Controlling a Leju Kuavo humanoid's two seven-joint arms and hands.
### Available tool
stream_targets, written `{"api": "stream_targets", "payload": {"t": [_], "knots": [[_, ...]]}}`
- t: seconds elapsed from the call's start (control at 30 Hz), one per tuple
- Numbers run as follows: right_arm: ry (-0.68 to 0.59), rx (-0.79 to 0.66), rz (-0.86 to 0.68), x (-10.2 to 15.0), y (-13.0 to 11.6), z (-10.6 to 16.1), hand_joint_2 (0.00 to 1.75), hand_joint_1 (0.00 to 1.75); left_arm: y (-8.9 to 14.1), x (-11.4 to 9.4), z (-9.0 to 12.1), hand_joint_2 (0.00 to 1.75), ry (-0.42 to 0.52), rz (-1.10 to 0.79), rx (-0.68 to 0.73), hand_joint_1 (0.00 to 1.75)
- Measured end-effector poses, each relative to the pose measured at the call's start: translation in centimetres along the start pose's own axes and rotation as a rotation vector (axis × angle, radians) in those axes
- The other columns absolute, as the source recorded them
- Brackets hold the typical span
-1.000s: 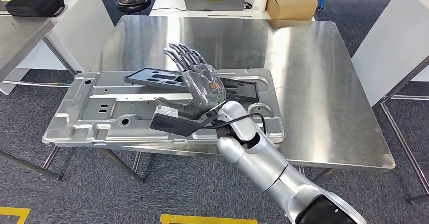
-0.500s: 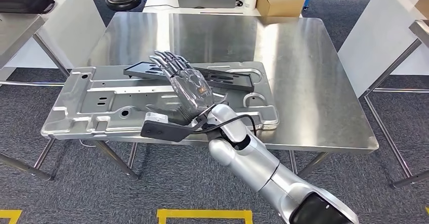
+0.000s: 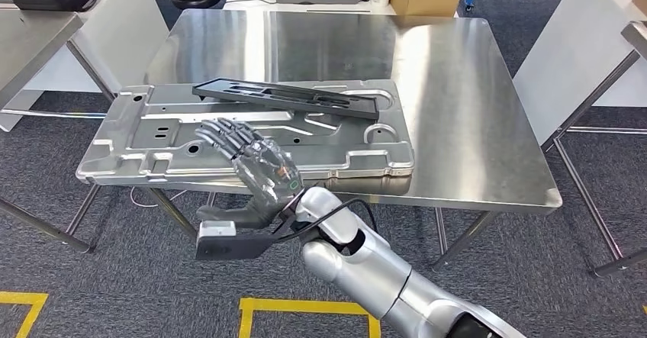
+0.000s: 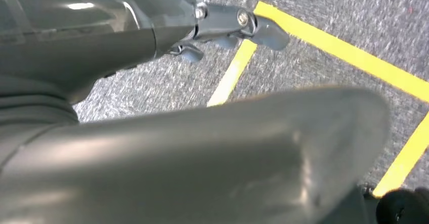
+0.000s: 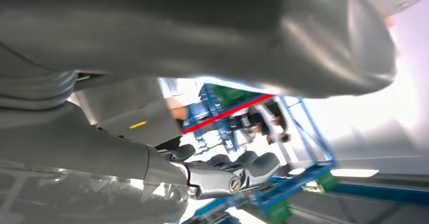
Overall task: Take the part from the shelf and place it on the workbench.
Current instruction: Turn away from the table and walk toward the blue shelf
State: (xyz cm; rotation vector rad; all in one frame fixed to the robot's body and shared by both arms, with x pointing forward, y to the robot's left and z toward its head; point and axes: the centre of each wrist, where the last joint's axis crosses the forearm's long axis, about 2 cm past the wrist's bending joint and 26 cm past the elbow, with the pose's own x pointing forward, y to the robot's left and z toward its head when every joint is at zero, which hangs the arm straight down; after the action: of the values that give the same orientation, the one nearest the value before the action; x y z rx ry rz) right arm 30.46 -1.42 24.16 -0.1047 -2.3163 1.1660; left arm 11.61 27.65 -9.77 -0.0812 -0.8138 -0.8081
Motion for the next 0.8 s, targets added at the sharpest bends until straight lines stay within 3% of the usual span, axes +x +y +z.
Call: {"api": "stream_targets", "payload": {"t": [0.3, 0.8], "knots": [[0.045, 0.144, -0.207, -0.9, 5.0, 1.7, 0.00, 0.00, 0.3, 0.3, -0.2, 0.00, -0.009, -0.006, -0.014, 0.00], [0.146, 0.236, -0.324, -1.6, 8.1, 3.4, 0.00, 0.00, 0.5, 0.6, -0.4, 0.00, -0.011, -0.005, -0.019, 0.00]]}}
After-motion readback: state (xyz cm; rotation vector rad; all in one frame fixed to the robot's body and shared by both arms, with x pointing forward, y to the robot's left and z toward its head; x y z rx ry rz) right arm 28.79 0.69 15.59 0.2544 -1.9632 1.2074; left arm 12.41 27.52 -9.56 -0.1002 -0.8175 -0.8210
